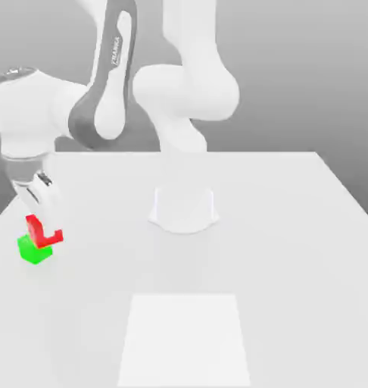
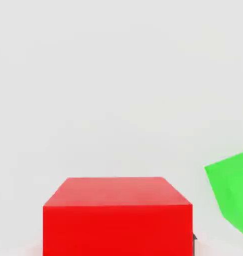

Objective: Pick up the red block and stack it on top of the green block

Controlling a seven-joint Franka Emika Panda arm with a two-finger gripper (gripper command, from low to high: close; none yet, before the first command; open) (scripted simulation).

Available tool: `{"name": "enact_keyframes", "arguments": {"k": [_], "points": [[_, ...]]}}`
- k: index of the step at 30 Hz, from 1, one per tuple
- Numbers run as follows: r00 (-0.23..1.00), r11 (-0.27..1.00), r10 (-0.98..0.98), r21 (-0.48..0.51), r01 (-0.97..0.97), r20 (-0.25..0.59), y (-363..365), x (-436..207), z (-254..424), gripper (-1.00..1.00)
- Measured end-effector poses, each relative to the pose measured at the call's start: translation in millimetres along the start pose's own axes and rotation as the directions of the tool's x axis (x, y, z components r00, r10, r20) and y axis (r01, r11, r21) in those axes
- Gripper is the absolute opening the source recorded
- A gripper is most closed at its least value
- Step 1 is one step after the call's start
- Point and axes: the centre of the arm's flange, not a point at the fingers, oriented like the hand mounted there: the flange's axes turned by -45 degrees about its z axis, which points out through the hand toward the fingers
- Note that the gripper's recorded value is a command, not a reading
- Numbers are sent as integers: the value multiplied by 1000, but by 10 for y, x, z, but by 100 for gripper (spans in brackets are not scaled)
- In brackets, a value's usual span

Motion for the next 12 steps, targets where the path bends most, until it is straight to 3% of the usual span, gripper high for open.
{"name": "enact_keyframes", "arguments": {"k": [3,9,10,12], "points": [[982,982,188,4,-188,3,416,102,65,-100],[976,976,219,4,-219,3,483,112,541,-100],[975,975,221,2,-221,3,494,104,597,100],[975,975,221,2,-221,3,494,104,597,100]]}}
